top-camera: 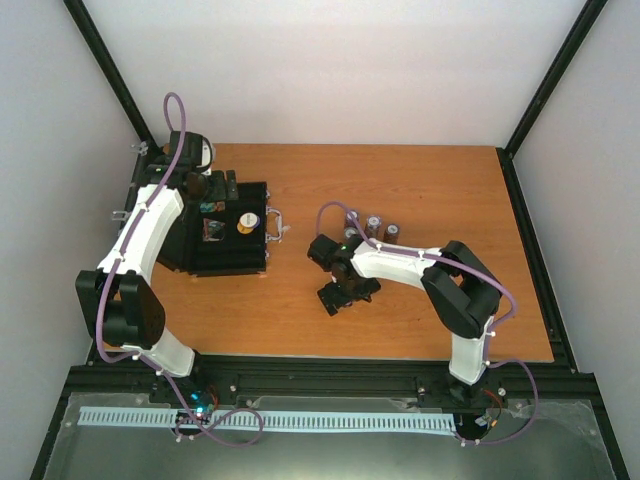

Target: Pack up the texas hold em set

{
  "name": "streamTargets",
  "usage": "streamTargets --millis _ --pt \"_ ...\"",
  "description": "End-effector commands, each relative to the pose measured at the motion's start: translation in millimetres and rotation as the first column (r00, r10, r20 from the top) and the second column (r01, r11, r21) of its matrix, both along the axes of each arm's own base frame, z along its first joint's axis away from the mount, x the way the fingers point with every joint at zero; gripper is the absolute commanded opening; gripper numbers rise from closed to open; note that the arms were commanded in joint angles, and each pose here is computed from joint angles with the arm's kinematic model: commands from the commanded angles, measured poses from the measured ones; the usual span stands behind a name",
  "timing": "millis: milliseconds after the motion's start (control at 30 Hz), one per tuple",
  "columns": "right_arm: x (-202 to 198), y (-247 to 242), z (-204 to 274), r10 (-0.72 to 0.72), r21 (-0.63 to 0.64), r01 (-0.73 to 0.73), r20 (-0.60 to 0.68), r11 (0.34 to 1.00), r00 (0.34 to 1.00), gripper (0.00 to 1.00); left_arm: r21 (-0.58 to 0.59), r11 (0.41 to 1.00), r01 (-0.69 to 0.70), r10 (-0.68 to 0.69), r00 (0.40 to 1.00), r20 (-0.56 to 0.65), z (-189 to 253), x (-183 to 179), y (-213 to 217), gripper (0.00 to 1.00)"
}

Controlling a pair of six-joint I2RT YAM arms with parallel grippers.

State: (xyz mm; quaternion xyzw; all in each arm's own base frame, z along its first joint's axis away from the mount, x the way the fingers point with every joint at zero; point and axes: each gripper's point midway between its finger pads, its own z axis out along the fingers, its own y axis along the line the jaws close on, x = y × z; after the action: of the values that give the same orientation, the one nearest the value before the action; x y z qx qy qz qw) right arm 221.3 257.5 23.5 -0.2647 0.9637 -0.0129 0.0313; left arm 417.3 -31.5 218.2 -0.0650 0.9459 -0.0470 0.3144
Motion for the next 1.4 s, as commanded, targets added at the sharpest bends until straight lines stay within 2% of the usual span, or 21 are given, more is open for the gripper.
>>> streamTargets --millis 0,133,300,467,1033,1367 --pt "-2 -3 -17 -0.017 0.008 0.017 -0.042 1.0 0.999 1.0 0.011 1.0 0.002 -0.002 1.0 0.028 12 2 4 1.0" --pt "-4 -6 -28 -0.015 -0.014 0.015 -0.055 1.0 0.998 0.97 0.007 1.0 0.004 -0.004 1.0 0.025 11 3 3 1.0" --pt "-5 -6 -33 -0.009 -0.026 0.007 -0.07 1.0 0.998 0.73 0.006 1.0 0.004 -0.004 1.0 0.021 10 6 2 1.0" --pt "-1 -9 -30 -0.011 -0.04 0.009 -0.047 0.999 0.999 0.63 0.007 1.0 0.004 -0.004 1.0 0.019 9 8 3 1.0" --pt "3 -17 -28 -0.033 -0.077 0.032 -0.016 0.997 0.999 0.38 0.007 1.0 0.006 -0.007 1.0 0.014 7 7 2 1.0" --pt "9 -13 -14 -0.035 -0.057 0.036 0.011 0.998 0.999 0.35 0.011 1.0 0.003 -0.003 1.0 0.021 9 3 4 1.0"
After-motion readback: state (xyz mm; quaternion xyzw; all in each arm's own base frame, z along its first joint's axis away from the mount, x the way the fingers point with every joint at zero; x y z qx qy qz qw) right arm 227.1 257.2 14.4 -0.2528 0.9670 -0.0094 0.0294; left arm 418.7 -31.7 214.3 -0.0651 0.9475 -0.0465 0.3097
